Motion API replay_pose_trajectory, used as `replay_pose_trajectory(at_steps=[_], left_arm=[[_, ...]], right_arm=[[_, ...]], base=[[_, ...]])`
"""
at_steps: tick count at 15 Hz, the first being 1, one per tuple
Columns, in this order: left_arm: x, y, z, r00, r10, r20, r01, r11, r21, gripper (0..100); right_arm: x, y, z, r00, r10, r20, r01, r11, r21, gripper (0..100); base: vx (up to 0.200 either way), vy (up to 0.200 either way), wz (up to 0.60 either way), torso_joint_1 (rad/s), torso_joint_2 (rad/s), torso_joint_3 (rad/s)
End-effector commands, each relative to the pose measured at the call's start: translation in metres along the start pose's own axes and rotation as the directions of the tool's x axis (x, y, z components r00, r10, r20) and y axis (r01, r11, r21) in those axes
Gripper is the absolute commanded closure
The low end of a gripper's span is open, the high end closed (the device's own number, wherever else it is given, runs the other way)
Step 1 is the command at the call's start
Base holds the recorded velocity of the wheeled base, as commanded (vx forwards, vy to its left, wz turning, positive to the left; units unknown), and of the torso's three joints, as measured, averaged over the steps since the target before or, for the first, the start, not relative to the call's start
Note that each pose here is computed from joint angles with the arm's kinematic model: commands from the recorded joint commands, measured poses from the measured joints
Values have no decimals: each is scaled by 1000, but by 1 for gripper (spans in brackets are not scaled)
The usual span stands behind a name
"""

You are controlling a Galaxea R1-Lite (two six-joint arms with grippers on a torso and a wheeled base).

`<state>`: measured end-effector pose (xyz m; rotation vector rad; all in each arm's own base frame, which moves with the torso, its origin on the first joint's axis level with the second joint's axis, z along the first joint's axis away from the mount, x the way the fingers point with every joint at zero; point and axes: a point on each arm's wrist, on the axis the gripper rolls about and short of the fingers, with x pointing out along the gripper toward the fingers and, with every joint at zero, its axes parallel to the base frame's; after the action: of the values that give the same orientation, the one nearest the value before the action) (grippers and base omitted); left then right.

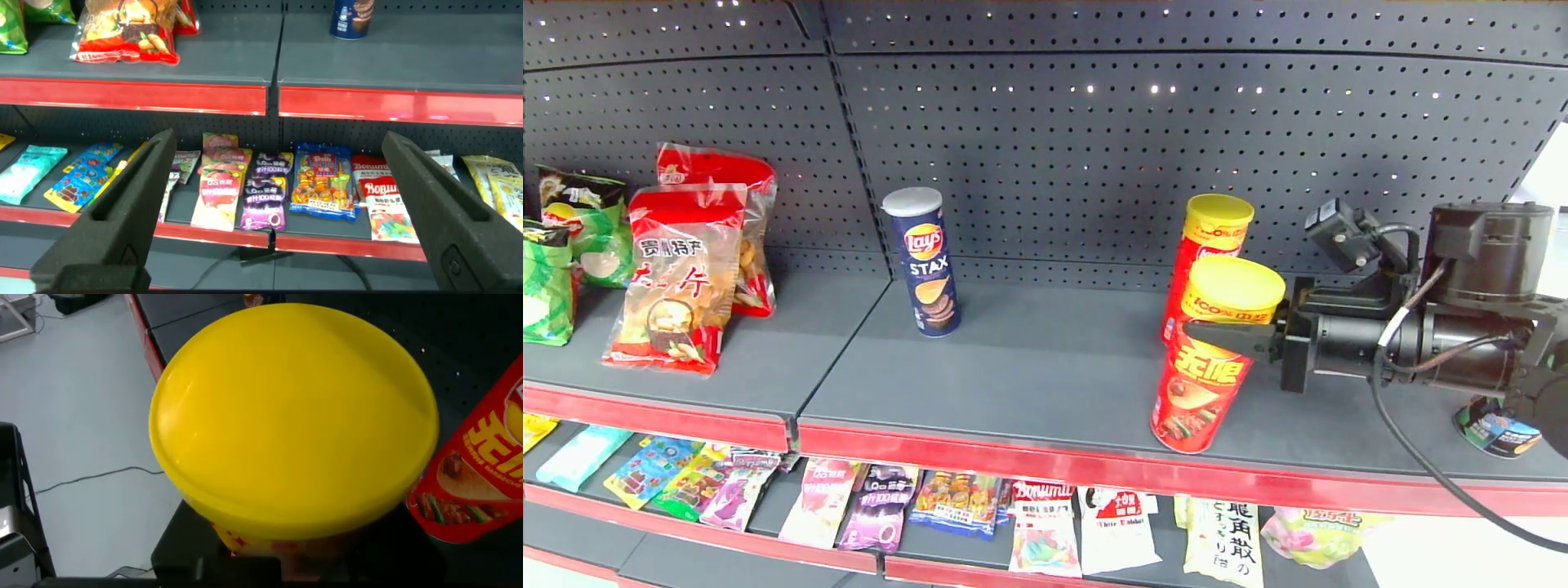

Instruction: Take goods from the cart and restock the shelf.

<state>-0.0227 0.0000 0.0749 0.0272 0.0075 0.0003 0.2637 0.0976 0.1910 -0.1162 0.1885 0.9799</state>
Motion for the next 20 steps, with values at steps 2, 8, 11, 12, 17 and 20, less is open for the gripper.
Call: replay_pose_trajectory(at_steps=[2,8,11,12,17,20], left_arm=[[0,0,0,1000,1,0,-1,1000,0,0],[0,0,0,1000,1,0,-1,1000,0,0],[0,0,0,1000,1,0,-1,1000,0,0],[0,0,0,1000,0,0,0,1000,0,0],[0,0,0,1000,1,0,-1,1000,0,0],[0,0,0,1000,1,0,-1,1000,0,0]], right_arm=[[-8,-10,3,1000,0,21,1,1000,-28,100],[-11,-13,2,999,35,28,-34,998,-44,100],[-17,-16,0,1000,13,25,-12,999,-52,100],[-18,-15,0,1000,11,25,-10,999,-51,100],[-19,-11,-7,1000,19,7,-19,999,-45,100],[-18,-11,-10,1000,22,-3,-22,999,-44,100]], base=[[0,0,0,0,0,0],[0,0,0,0,0,0],[0,0,0,0,0,0],[0,0,0,0,0,0],[0,0,0,0,0,0],[0,0,0,0,0,0]])
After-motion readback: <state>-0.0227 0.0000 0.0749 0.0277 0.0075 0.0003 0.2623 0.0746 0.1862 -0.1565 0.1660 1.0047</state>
